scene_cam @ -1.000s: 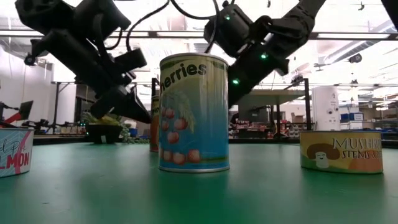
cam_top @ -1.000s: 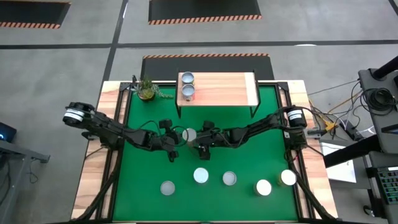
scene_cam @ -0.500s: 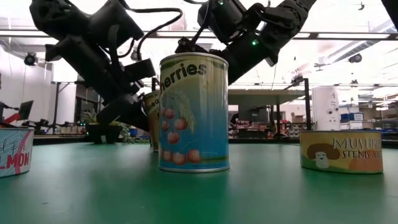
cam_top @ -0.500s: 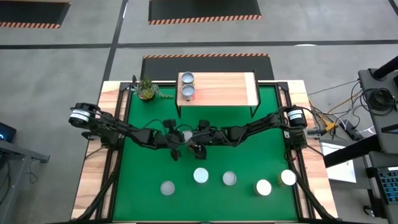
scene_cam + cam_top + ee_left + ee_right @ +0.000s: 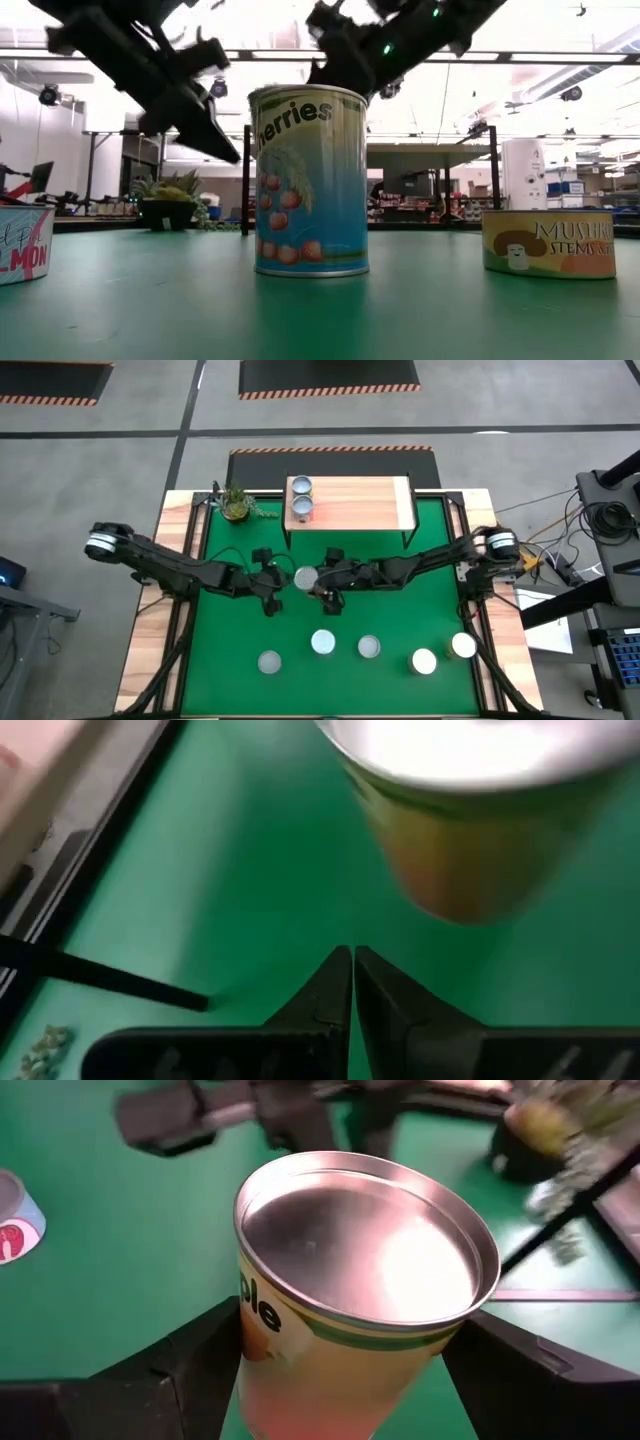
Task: Pick and place cans onto a shelf
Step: Put the canned pineapple on the shelf
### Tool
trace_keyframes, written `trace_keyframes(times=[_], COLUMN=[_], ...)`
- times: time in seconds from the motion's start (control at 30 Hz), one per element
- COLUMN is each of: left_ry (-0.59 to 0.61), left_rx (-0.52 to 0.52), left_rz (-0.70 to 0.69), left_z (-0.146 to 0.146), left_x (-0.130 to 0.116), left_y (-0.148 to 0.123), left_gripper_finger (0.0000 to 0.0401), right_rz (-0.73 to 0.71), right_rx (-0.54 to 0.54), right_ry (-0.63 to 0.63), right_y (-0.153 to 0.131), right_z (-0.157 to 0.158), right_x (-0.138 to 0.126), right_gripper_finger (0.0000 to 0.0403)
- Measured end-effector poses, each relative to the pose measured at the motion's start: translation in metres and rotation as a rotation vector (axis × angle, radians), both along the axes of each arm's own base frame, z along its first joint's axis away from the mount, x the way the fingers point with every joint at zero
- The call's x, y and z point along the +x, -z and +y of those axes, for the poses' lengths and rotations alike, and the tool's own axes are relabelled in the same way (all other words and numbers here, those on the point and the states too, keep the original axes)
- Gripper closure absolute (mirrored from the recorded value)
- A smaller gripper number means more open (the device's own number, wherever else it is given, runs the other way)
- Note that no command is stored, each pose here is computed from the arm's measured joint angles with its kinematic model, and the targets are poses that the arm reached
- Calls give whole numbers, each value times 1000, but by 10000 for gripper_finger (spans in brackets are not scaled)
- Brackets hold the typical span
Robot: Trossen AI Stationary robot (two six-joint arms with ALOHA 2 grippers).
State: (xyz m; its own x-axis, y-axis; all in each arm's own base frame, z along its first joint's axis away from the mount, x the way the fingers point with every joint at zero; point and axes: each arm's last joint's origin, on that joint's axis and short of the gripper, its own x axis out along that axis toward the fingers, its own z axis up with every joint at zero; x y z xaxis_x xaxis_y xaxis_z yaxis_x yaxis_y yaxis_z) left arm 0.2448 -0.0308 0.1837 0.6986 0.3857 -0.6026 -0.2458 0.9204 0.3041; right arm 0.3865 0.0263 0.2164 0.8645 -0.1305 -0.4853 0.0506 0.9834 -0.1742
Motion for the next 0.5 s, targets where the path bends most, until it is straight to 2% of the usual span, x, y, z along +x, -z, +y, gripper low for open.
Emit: trace_keyframes(times=[0.13,0.3,0.43,0.5], left_ry=[17,27,27,27], left_rx=[-28,-53,-63,-66], left_rz=[-84,-191,-243,-257], left_z=[-5,-6,-5,-5], left_x=[-10,-19,-22,-22], left_y=[-20,-40,-49,-50], left_gripper_finger=[401,401,401,401], right_rz=[-31,-140,-187,-183], right_rx=[-50,-84,-58,-51], right_ry=[-7,38,21,15], right_y=[-31,-75,-91,-90], right_z=[-10,-40,-69,-84], right_x=[-23,-52,-68,-73], right_gripper_finger=[111,110,109,109])
